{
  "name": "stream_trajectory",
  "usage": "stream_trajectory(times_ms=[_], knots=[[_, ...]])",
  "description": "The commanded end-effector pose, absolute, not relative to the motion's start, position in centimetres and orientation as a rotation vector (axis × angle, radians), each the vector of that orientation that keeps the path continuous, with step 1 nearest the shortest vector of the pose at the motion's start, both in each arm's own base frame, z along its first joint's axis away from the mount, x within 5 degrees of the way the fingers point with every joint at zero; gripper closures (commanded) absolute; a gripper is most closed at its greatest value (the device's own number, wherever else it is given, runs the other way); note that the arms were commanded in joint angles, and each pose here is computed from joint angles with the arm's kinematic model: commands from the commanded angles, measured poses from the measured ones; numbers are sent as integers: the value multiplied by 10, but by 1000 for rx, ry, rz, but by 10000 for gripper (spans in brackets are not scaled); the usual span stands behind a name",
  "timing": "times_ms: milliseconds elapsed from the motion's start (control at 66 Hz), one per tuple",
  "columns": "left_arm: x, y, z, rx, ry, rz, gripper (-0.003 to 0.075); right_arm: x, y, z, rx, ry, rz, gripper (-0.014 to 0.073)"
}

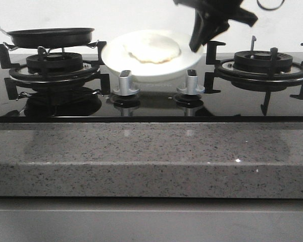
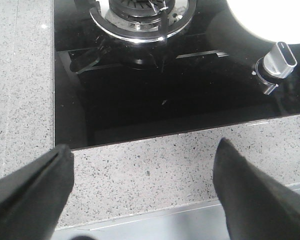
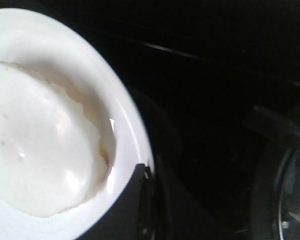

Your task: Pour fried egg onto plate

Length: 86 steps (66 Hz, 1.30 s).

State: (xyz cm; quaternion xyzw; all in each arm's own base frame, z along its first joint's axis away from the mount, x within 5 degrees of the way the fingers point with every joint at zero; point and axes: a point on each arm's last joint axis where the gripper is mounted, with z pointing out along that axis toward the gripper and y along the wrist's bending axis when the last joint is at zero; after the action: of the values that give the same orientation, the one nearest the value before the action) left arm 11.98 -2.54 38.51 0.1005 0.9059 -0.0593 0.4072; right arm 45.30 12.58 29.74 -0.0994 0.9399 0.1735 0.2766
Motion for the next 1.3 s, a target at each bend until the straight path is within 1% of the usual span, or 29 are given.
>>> stream_trajectory(times_ms=[0,106,182,273,303,333,379,454,485,591,712,818,954,1090,1287], knots=[[121,-27,397,239,2200,-174,155,450,119,336,-238,2392,482,662],[121,-27,397,239,2200,-174,155,450,118,332,-240,2407,482,655],[121,-27,397,239,2200,-174,155,450,119,331,-241,2416,483,613],[121,-27,397,239,2200,-174,155,451,119,328,-245,2432,484,487],[121,-27,397,239,2200,-174,155,451,119,327,-246,2435,484,421],[121,-27,397,239,2200,-174,155,451,119,327,-246,2435,484,383],[121,-27,397,239,2200,-174,155,451,119,328,-246,2435,484,300],[121,-27,397,239,2200,-174,155,449,119,331,-249,2432,485,207],[121,-27,397,239,2200,-174,155,449,119,332,-253,2434,487,194],[121,-27,397,239,2200,-174,155,441,118,346,-281,2447,494,193],[121,-27,397,239,2200,-174,155,423,116,373,-306,2425,498,193],[121,-27,397,239,2200,-174,155,399,115,400,-334,2391,499,193],[121,-27,397,239,2200,-174,155,365,107,421,-333,2332,449,193],[121,-27,397,239,2200,-174,155,322,94,428,-300,2261,413,193],[121,-27,397,239,2200,-174,155,254,75,416,-255,2172,383,193]])
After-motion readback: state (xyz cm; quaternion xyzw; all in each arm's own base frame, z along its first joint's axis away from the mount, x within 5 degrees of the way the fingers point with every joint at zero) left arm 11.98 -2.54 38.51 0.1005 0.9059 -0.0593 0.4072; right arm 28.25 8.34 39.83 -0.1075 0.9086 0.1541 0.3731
